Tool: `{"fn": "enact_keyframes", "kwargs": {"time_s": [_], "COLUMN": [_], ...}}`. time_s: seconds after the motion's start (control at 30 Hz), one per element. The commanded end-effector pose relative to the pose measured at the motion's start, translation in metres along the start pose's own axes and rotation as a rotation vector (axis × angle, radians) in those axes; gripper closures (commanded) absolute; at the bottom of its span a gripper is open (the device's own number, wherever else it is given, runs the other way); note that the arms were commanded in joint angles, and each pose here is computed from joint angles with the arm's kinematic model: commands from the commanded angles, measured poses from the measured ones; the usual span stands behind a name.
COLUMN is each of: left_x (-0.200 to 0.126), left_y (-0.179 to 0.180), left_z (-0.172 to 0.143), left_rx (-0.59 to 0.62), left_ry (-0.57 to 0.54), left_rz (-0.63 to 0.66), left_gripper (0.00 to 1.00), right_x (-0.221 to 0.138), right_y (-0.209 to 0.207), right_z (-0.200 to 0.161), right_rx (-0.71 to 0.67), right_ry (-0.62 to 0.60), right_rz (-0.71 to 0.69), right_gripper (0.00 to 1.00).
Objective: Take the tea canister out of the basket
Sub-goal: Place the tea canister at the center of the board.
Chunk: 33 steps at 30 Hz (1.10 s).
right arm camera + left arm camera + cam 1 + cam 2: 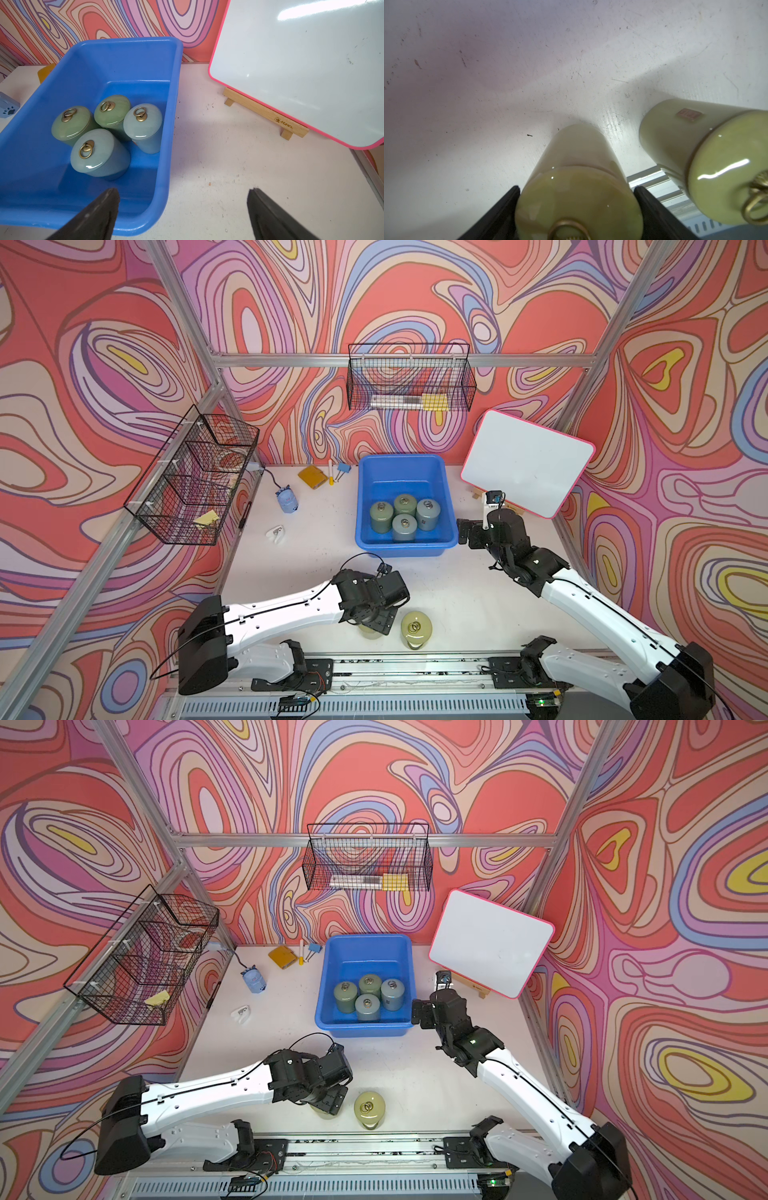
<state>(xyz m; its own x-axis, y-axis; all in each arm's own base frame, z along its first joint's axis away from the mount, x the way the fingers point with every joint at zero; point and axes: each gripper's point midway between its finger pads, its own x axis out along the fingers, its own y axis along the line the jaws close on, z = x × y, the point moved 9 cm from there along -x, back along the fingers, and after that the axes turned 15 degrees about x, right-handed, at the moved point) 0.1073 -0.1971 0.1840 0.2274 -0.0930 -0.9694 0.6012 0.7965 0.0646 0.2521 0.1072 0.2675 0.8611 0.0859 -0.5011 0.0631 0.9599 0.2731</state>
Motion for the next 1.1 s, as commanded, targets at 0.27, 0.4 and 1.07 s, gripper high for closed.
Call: {"fn": "enact_keyframes", "kwargs": {"time_s": [0.27,0.4,1.07], "left_x": [0.004,0.006,0.011], "left_y": [-0.007,-0.008,-0.010], "left_z": [-0.003,-0.004,-0.007], "left_rx": [-0.035,-0.035,-0.050], "left_ry": [-0.033,-0.021,0.020], "left_rz": [-0.029,-0.020,-0.006], "left_gripper": [0.58,0.50,0.01], "right_x": [-0.003,-0.003,-0.005], "right_y": [-0.003,-0.003,-0.004], "right_z": [0.002,0.001,0.002], "right_rx": [0.012,0.012,0.014], "right_ry": [-0.022,-0.021,-0.027], "right_rz": [-0.005,-0.005,-0.002], "right_gripper": [0.02,0.02,0.02]}}
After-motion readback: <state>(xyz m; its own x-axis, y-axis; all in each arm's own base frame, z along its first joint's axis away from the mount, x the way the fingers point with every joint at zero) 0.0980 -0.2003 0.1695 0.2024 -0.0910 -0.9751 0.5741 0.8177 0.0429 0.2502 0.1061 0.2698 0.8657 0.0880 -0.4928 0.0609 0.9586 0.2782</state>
